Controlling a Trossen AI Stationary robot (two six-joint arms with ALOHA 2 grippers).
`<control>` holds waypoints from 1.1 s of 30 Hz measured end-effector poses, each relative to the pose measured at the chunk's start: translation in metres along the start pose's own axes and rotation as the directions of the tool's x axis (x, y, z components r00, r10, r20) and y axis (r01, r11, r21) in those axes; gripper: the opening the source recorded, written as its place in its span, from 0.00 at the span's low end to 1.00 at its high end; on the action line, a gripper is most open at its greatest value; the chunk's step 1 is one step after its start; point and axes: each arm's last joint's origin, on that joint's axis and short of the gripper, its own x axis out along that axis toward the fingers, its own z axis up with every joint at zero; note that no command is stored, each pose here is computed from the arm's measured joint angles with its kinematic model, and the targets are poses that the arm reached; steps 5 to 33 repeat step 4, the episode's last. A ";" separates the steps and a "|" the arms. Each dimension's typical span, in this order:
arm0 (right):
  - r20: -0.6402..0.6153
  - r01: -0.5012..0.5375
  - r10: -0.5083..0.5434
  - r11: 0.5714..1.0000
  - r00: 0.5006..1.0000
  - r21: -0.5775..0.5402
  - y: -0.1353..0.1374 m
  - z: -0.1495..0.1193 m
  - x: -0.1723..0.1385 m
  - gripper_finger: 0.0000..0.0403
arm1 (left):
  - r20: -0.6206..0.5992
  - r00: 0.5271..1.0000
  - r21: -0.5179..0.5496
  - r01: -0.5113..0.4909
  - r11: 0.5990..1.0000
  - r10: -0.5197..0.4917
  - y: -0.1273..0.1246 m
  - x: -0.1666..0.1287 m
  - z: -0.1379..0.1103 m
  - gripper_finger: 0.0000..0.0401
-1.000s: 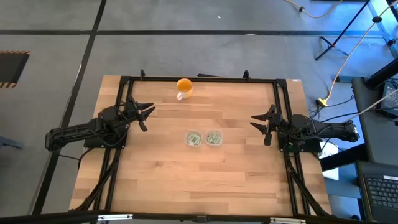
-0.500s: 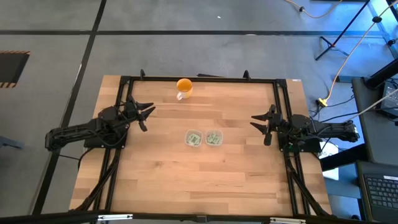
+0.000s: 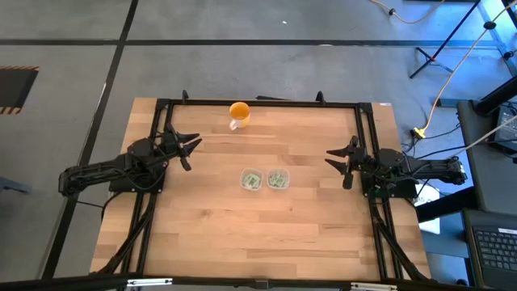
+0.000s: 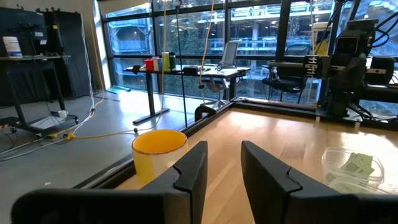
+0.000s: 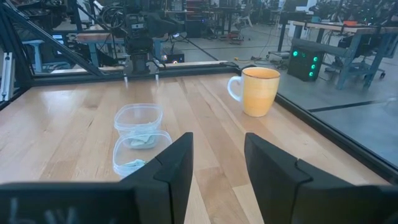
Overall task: Pick and place items into bin
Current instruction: Return to Home Position
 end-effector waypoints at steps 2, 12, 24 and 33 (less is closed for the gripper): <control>0.000 0.000 0.000 1.000 1.000 0.001 0.000 0.000 0.000 0.37 | 0.000 1.000 0.000 0.000 1.000 0.000 0.000 0.000 0.000 0.23; 0.000 0.001 -0.001 1.000 1.000 -0.001 0.000 0.000 0.000 0.37 | 0.000 1.000 0.000 0.000 1.000 0.000 0.000 0.000 0.000 0.23; 0.000 0.001 -0.001 1.000 1.000 -0.001 0.000 0.000 0.000 0.37 | 0.000 1.000 0.000 0.000 1.000 0.000 0.000 0.000 0.000 0.23; 0.000 0.001 -0.001 1.000 1.000 -0.001 0.000 0.000 0.000 0.37 | 0.000 1.000 0.000 0.000 1.000 0.000 0.000 0.000 0.000 0.23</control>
